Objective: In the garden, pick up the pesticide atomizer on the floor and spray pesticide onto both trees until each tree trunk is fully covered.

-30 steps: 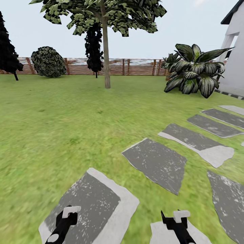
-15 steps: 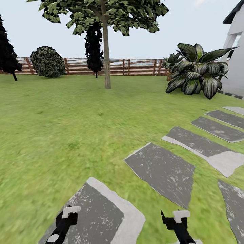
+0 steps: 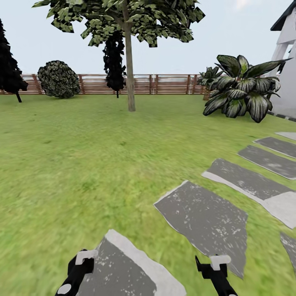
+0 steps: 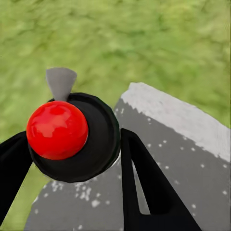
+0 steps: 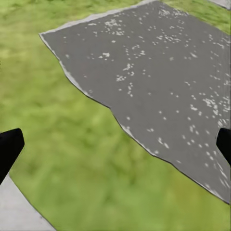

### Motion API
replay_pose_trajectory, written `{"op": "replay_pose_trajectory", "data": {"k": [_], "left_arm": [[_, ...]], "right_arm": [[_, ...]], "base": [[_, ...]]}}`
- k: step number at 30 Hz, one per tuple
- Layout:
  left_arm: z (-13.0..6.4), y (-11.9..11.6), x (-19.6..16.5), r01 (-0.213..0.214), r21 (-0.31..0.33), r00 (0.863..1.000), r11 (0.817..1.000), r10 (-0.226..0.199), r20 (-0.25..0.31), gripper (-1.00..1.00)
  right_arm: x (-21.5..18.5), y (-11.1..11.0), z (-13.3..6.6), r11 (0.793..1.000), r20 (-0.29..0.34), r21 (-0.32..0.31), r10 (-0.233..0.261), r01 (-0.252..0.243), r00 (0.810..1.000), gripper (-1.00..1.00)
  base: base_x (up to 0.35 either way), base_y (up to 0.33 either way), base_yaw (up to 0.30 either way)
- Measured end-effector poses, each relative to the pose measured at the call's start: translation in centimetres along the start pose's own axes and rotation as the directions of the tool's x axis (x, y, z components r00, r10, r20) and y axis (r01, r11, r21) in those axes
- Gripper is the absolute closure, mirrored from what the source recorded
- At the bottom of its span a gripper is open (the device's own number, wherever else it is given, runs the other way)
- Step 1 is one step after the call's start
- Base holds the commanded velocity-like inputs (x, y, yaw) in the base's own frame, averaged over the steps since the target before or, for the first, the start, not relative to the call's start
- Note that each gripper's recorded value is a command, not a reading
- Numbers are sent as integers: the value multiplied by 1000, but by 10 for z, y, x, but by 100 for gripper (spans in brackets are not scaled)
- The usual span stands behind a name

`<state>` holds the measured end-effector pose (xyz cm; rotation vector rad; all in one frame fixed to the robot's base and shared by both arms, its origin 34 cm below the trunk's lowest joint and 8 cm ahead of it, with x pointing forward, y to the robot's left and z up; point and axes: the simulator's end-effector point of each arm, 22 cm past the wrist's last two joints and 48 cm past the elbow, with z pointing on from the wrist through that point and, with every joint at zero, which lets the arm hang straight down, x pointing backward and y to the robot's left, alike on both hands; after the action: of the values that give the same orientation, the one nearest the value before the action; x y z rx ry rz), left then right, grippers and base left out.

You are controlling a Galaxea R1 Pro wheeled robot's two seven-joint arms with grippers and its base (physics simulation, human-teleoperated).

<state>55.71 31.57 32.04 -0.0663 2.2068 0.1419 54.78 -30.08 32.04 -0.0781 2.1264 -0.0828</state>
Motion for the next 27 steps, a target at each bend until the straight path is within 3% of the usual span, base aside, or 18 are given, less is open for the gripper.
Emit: {"op": "replay_pose_trajectory", "data": {"k": [27], "left_arm": [[0, 0, 0, 0, 0, 1000, 1000, 0, 0, 100]], "right_arm": [[0, 0, 0, 1000, -1, 0, 0, 0, 1000, -100]], "base": [[330, 89, 0]]}}
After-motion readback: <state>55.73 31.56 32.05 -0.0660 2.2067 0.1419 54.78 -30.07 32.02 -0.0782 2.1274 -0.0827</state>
